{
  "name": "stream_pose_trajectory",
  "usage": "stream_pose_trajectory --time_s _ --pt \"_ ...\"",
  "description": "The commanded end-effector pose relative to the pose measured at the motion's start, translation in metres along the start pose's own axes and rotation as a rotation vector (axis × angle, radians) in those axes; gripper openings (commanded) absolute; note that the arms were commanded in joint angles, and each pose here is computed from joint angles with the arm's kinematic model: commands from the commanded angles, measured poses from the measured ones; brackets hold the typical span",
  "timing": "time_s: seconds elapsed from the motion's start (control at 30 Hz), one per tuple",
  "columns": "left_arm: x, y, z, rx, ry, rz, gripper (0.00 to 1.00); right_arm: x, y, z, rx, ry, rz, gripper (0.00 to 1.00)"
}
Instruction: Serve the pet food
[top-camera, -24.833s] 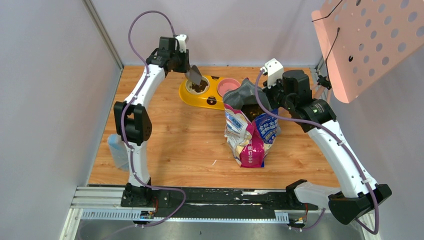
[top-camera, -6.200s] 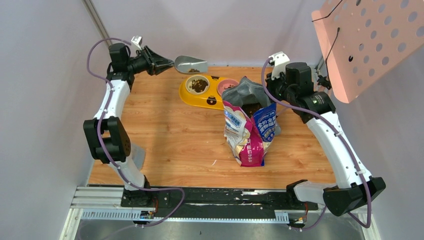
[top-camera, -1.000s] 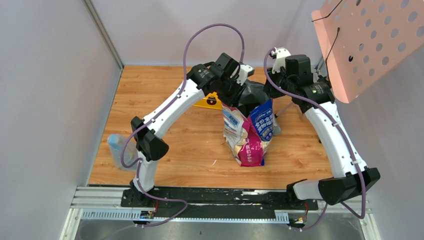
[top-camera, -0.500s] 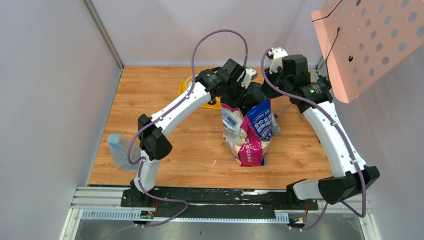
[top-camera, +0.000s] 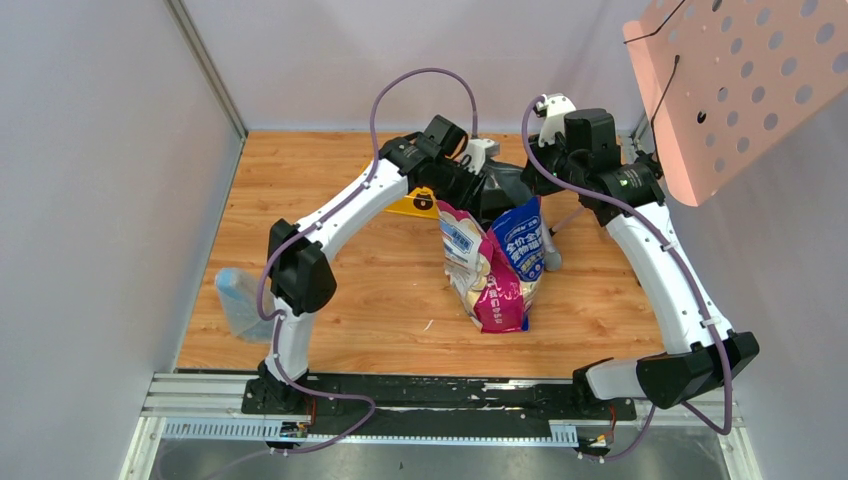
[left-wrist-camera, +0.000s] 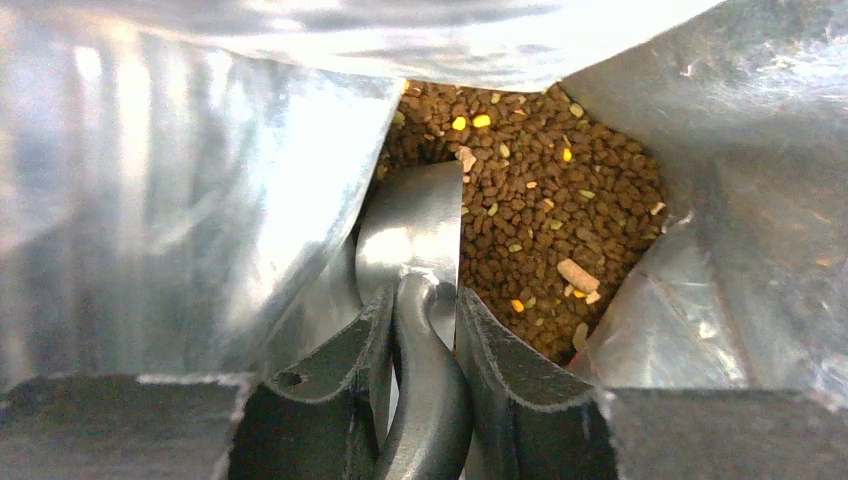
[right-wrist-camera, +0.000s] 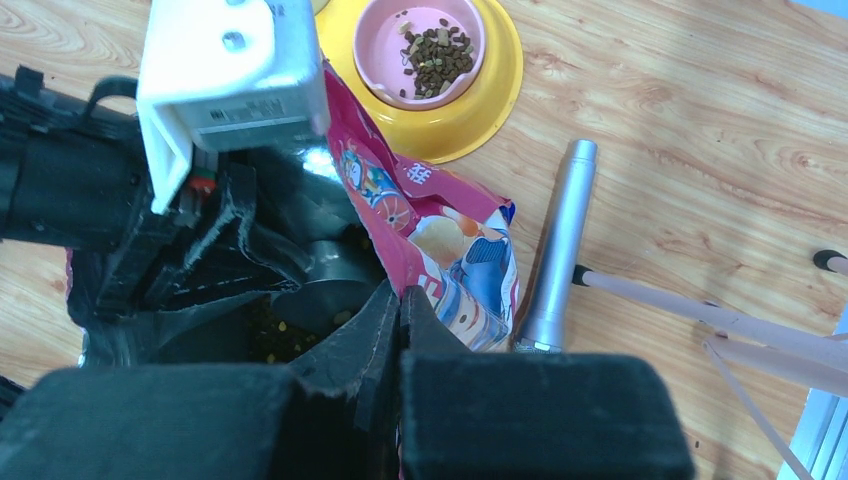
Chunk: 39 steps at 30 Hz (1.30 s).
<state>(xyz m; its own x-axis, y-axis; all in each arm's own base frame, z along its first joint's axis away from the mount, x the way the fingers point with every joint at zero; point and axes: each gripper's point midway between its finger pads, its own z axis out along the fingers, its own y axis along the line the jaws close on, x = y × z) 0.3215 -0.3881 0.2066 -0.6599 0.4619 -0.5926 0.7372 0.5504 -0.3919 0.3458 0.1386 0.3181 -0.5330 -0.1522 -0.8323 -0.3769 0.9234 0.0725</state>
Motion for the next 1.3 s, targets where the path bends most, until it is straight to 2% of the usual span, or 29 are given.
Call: stream_pose_trajectory --time_s 0.0,0.17,0.53,0.67,0.87,1.1,1.27 --pt "-0.01 -0.011 -0.028 0.176 -0.009 -0.092 0.0 -0.054 0.002 -0.015 0.002 -0.221 -0.011 0.0" --pt "-0.018 -0.019 -0.042 0.324 -0.023 -0.154 0.0 -0.052 0.0 -0.014 0.012 -0.218 -0.009 0.0" --pt "-0.028 -0.01 -0.058 0.303 -0.08 -0.191 0.0 -0.049 -0.003 -0.011 0.021 -0.208 -0.045 0.0" --pt "-0.039 -0.012 -0.079 0.356 -0.123 -0.214 0.0 -0.049 -0.006 -0.013 0.039 -0.213 -0.053 0.0" --pt "-0.048 0.0 -0.098 0.352 -0.175 -0.304 0.0 -0.043 -0.007 -0.012 0.043 -0.203 -0.059 0.0" --pt "-0.059 0.003 -0.116 0.329 -0.229 -0.306 0.0 -0.042 -0.009 -0.01 0.053 -0.203 -0.067 0.0" --pt "-0.065 0.012 -0.133 0.244 -0.285 -0.309 0.0 -0.044 -0.01 -0.01 0.055 -0.206 -0.07 0.0"
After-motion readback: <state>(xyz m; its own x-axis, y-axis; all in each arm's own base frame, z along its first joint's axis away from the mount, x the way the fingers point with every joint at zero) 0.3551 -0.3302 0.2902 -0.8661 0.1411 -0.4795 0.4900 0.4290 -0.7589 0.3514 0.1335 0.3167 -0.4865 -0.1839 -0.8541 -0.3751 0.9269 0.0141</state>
